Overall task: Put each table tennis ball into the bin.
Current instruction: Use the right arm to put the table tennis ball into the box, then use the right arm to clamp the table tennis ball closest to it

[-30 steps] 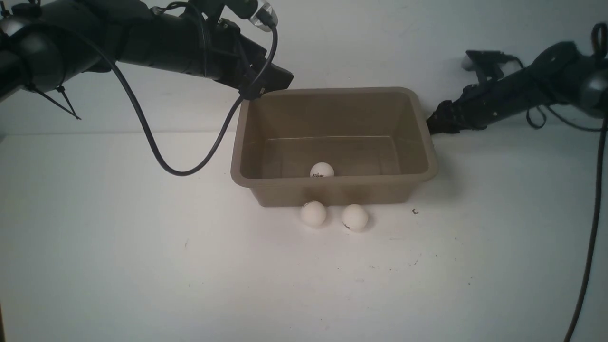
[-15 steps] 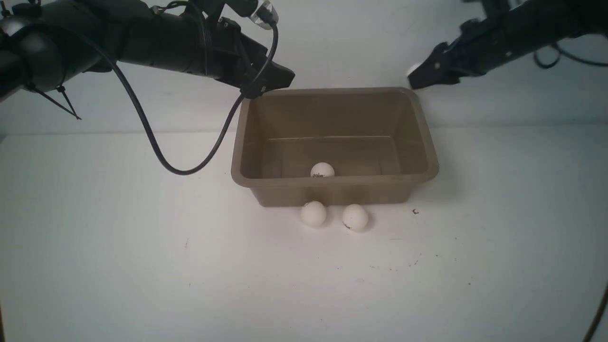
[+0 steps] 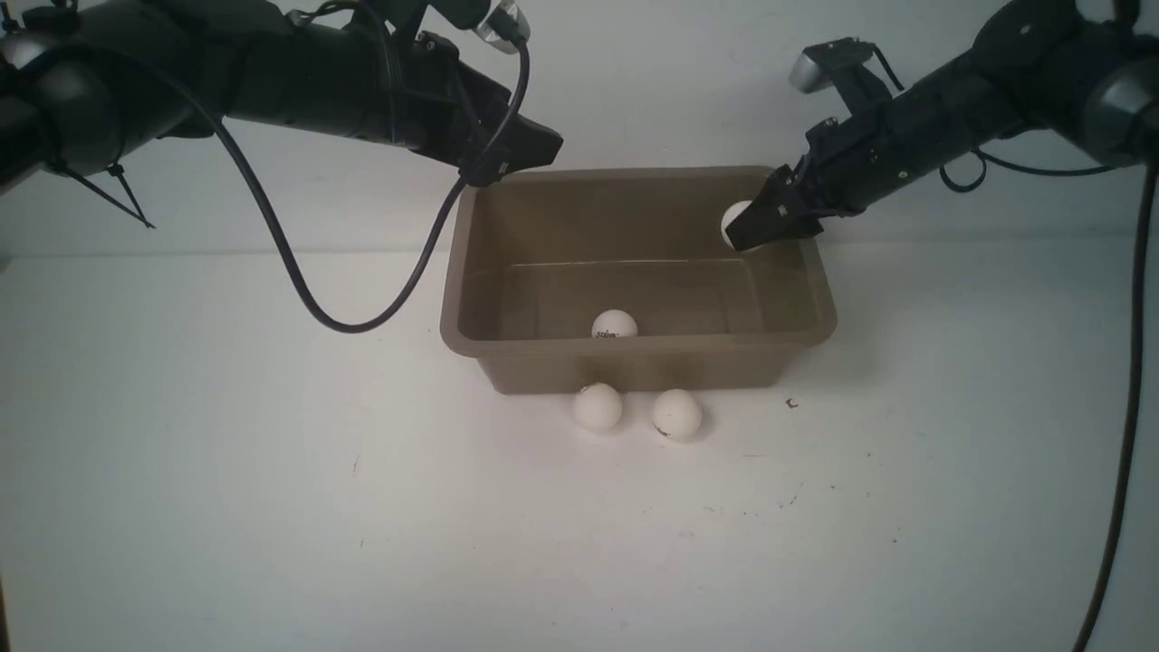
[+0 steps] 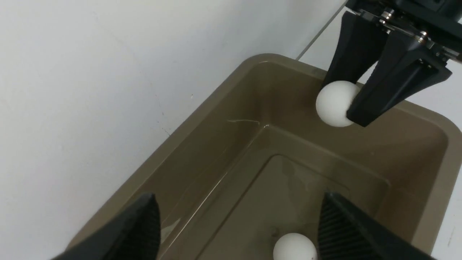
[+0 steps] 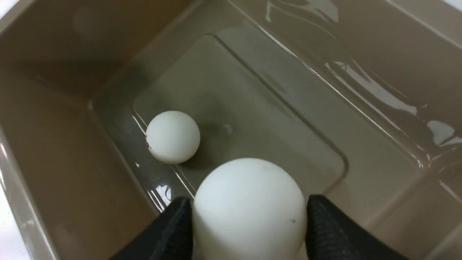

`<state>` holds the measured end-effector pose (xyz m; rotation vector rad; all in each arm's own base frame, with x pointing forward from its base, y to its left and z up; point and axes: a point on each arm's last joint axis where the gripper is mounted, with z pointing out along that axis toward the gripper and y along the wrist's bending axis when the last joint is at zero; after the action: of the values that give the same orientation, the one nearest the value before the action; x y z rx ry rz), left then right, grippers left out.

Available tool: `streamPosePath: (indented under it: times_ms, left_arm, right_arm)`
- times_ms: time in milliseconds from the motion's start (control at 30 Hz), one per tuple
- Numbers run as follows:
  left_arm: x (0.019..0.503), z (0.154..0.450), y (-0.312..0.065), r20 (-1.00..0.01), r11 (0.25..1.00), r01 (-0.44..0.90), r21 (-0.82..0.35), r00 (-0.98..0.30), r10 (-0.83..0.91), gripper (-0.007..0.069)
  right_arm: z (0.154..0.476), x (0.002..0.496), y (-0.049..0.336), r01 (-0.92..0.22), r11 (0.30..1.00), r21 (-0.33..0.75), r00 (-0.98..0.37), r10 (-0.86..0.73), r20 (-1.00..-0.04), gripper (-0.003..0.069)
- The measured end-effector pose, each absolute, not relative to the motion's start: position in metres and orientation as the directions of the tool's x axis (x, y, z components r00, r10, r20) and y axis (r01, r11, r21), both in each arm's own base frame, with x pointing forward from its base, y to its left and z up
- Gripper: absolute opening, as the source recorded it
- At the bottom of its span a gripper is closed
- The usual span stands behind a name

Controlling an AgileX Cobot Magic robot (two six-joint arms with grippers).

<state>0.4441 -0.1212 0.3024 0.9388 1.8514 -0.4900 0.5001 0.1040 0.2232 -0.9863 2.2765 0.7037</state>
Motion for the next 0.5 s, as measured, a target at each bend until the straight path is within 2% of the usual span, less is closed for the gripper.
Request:
streamPosePath:
  times_ms: [100, 167, 267, 400, 500]
  left_arm:
    - [0.444, 0.302, -0.121, -0.89, 0.622, 0.78, 0.067, -0.236, 0.391, 0.0531]
    - [0.444, 0.302, -0.121, -0.889, 0.621, 0.781, 0.066, -0.236, 0.391, 0.0531]
    - [0.444, 0.302, -0.121, -0.889, 0.619, 0.783, 0.064, -0.237, 0.392, 0.0531]
    - [0.443, 0.302, -0.122, -0.889, 0.615, 0.786, 0.065, -0.235, 0.394, 0.0531]
    - [0.443, 0.302, -0.122, -0.888, 0.613, 0.787, 0.068, -0.232, 0.396, 0.0531]
  right_arm:
    - [0.227, 0.499, 0.103, -0.769, 0.596, 0.229, -0.572, -0.484, -0.662, 0.0561]
    - [0.234, 0.498, 0.101, -0.772, 0.602, 0.206, -0.562, -0.495, -0.662, 0.0604]
    - [0.252, 0.494, 0.093, -0.771, 0.618, 0.155, -0.543, -0.511, -0.666, 0.0622]
    - [0.304, 0.481, 0.06, -0.724, 0.688, 0.044, -0.523, -0.507, -0.686, 0.0615]
    - [0.333, 0.469, 0.04, -0.68, 0.733, 0.001, -0.527, -0.489, -0.695, 0.0609]
